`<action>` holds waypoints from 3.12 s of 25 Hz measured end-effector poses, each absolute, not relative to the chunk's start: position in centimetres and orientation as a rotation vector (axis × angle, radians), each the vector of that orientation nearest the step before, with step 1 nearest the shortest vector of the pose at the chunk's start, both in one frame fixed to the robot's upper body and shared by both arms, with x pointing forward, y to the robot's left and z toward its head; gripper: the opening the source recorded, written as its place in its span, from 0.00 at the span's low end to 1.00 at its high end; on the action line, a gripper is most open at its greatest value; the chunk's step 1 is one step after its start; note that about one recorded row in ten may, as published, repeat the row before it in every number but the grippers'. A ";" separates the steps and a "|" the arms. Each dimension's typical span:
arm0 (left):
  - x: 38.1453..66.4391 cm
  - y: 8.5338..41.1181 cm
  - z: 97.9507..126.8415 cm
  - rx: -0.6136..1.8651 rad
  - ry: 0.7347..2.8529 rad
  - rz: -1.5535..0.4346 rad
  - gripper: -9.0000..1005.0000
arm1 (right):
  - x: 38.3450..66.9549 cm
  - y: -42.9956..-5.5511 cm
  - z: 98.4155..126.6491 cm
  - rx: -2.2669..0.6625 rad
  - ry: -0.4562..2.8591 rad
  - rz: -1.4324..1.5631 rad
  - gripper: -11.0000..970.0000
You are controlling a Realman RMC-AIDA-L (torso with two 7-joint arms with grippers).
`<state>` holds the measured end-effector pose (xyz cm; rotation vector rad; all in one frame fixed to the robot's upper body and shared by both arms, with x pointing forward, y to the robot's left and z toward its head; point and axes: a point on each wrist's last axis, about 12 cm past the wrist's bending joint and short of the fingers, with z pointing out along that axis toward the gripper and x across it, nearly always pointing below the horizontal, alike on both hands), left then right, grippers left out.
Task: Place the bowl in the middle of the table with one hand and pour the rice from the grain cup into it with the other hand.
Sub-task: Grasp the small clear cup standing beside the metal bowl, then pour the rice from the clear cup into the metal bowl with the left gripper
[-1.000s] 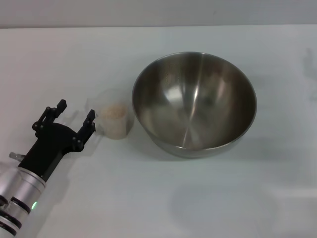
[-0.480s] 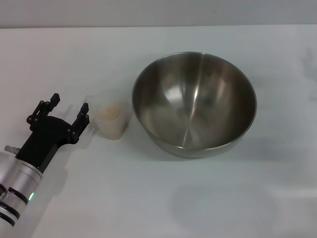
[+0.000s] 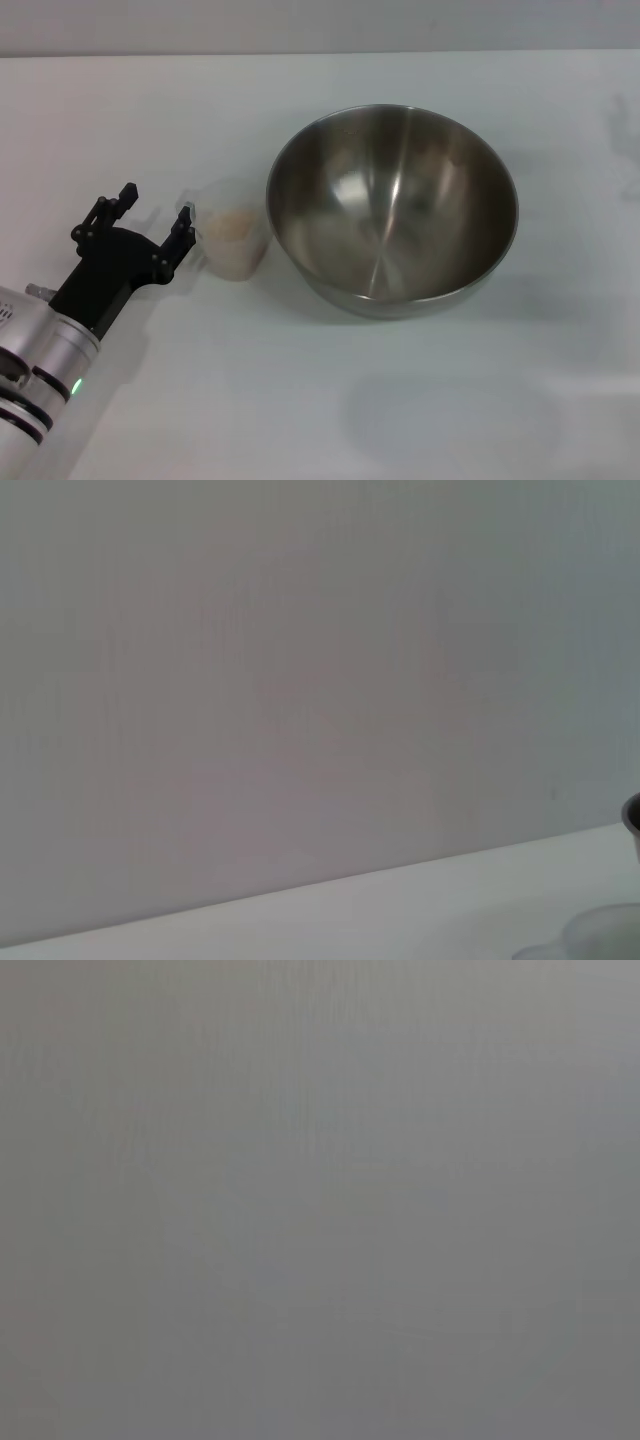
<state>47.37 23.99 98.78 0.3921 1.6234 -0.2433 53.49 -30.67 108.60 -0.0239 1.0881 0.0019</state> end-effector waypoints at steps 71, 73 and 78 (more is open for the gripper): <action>54.3 17.5 106.8 0.883 0.938 0.250 0.03 | 55.6 -29.4 110.0 -0.057 1.051 0.038 0.50; 54.3 17.0 107.0 0.920 0.896 0.287 0.03 | 55.7 -29.3 110.0 -0.060 1.053 0.038 0.50; 53.5 14.7 107.6 1.089 0.655 0.493 0.03 | 55.9 -29.2 110.0 -0.066 1.055 0.039 0.50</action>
